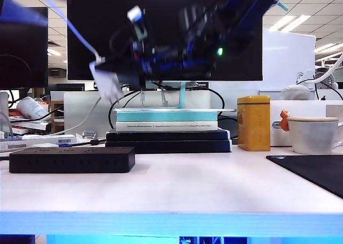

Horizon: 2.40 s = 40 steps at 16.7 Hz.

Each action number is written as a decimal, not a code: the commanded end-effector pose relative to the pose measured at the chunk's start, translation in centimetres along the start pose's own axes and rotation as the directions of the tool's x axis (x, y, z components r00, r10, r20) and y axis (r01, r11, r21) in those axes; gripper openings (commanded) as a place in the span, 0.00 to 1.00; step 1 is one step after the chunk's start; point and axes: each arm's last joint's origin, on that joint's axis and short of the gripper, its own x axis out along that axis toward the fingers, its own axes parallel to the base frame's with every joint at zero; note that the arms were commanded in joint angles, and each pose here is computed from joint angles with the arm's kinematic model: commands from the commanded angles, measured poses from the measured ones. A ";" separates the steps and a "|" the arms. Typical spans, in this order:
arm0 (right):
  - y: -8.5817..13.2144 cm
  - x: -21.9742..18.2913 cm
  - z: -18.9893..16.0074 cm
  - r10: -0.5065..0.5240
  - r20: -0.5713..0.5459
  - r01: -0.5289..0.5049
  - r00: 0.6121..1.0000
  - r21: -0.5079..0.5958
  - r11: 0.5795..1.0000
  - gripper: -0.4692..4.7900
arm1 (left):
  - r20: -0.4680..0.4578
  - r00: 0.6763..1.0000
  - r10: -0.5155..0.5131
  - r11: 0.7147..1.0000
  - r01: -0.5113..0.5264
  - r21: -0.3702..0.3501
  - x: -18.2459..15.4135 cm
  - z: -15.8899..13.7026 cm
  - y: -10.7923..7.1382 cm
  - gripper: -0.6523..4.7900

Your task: Plug the white charger into the left socket.

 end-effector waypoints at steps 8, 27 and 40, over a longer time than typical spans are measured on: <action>-0.3 -0.1 -4.6 0.128 -0.031 -0.125 0.991 0.086 0.988 0.47 | -0.172 0.985 0.026 0.999 -0.020 0.035 3.7 -3.8 2.6 1.00; 0.6 1.3 -4.8 0.124 0.031 -0.125 0.992 0.033 0.992 0.47 | -0.298 0.952 0.071 0.994 -0.041 0.105 9.0 -7.9 2.5 1.00; 0.6 1.3 -6.8 0.096 0.005 -0.096 0.995 0.042 0.994 0.47 | -0.276 0.961 -0.017 0.989 0.056 0.135 11.2 -8.5 0.4 1.00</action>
